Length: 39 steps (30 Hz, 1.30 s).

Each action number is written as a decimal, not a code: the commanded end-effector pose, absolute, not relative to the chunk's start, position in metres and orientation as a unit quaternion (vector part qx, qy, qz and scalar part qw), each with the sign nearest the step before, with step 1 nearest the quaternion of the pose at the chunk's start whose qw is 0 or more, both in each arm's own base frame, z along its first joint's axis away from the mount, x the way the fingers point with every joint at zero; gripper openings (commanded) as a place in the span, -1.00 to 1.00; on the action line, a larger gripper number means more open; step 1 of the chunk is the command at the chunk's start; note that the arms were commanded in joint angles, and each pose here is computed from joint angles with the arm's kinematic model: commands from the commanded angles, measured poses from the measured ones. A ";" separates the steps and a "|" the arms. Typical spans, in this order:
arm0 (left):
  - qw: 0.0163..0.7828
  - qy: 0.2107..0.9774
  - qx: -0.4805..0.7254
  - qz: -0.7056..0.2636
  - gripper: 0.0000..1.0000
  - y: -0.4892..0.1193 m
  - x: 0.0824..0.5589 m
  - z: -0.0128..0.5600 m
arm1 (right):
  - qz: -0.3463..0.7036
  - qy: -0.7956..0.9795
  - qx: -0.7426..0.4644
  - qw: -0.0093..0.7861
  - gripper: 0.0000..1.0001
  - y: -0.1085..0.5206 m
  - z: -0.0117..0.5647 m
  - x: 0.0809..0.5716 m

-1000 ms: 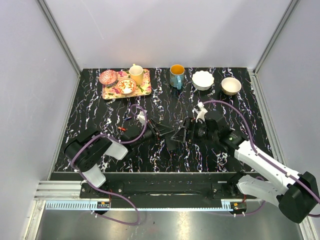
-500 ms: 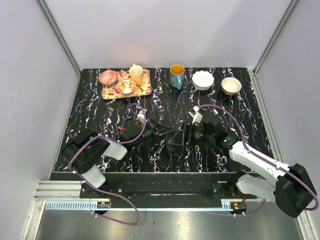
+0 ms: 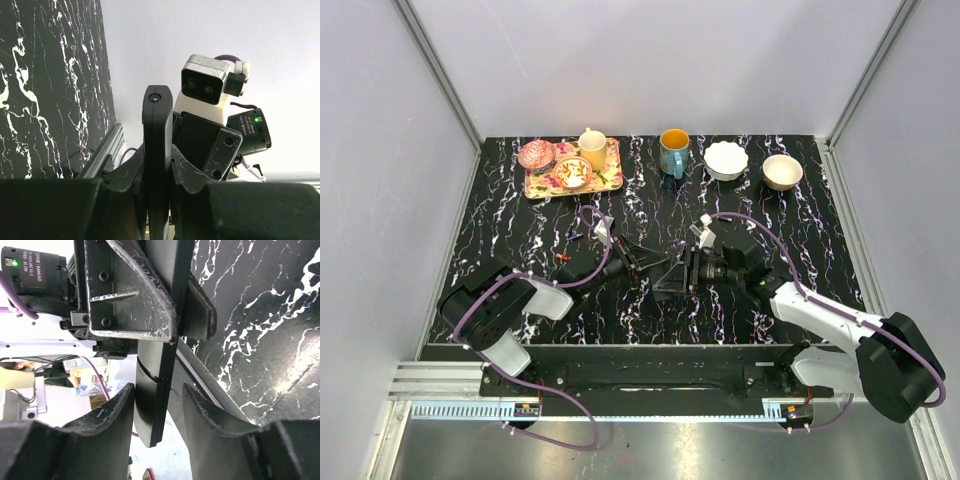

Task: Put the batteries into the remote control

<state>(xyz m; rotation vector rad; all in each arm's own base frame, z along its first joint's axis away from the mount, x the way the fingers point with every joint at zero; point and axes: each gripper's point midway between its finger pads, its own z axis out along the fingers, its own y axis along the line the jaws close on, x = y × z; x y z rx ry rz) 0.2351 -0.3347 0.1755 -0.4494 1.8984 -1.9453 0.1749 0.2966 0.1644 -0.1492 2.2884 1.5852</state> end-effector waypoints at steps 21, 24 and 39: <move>0.248 0.533 -0.032 -0.808 -1.00 -0.329 0.194 0.286 | 0.597 0.783 -0.038 0.172 -1.00 0.308 0.177 0.184; 0.241 0.539 -0.019 -0.807 -1.00 -0.333 0.185 0.285 | 0.597 0.782 -0.027 0.177 -1.00 0.307 0.179 0.190; 0.228 0.571 0.028 -0.788 -1.00 -0.348 0.154 0.273 | 0.605 0.769 0.013 0.207 -1.00 0.304 0.199 0.225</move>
